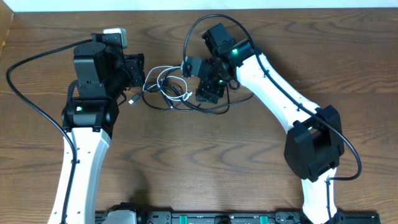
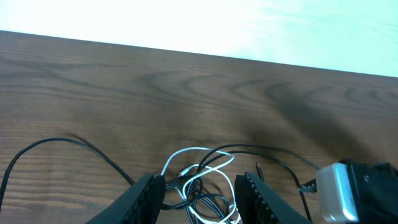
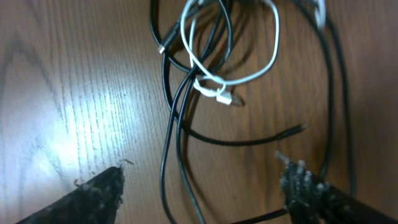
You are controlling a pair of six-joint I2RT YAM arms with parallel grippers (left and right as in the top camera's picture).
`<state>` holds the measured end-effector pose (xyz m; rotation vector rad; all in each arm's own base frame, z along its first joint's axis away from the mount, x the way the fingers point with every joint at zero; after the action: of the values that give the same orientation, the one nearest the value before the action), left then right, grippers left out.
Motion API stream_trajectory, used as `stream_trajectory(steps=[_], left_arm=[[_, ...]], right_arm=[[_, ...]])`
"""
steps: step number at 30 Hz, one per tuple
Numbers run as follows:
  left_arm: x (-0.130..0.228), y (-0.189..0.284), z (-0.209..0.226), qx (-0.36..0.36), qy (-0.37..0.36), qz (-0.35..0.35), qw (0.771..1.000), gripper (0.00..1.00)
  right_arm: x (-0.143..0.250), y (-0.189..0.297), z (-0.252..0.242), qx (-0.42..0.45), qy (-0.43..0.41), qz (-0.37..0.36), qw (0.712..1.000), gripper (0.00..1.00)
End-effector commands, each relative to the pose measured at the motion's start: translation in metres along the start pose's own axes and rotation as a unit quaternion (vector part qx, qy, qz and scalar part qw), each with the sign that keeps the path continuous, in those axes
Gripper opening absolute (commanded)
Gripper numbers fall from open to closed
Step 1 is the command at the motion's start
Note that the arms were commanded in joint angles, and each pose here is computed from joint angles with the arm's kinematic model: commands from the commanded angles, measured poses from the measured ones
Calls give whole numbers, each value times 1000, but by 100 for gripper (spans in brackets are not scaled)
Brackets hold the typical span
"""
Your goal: Untangle cables
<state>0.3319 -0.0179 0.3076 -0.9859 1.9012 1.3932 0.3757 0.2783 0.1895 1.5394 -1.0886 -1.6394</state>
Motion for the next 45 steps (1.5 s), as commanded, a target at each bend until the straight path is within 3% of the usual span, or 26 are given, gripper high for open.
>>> stream_trajectory(steps=[1,7,12,13,16,20,25,29,37,40,45], left_arm=[[-9,7,-1,-3,1,-16,1000,42],[-9,9,-5,14,6,-8,1000,43],[-19,18,-10,21,4,-13,1000,43],[-21,18,-10,21,4,-14,1000,43],[-19,18,-10,20,5,-9,1000,43],[-18,18,-10,19,5,-6,1000,43],[-18,18,-9,17,3,-6,1000,43],[-18,18,-7,4,-2,-9,1000,43],[-34,28,28,-86,-5,-43,995,43],[-40,35,38,-99,4,-49,994,43],[-42,36,40,-101,5,-51,994,43]], right_arm=[[-8,15,-1,9,89,-7,996,84],[-4,15,1,4,179,6,984,95],[1,16,-13,63,176,56,981,93],[2,18,-21,92,177,74,977,99],[1,23,-38,174,135,109,969,99],[-7,21,-35,201,140,130,961,99],[-50,21,-38,257,178,41,949,99],[-58,22,-43,193,173,-85,962,99],[-36,-23,-61,177,153,-61,970,97],[-36,-45,-61,171,160,-60,970,93],[-47,-51,-51,151,196,-83,965,96]])
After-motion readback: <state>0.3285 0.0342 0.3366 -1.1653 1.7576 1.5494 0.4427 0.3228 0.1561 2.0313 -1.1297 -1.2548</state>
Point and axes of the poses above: each gripper's point midway between its finger pads, its own y axis back along the fingers, its own z axis along the line the jaws close on, x = y × z, the point moved 8 cm from there along y, back along the fingers, and after that the axes turned 5 degrees about y, right-handed, at the moved point
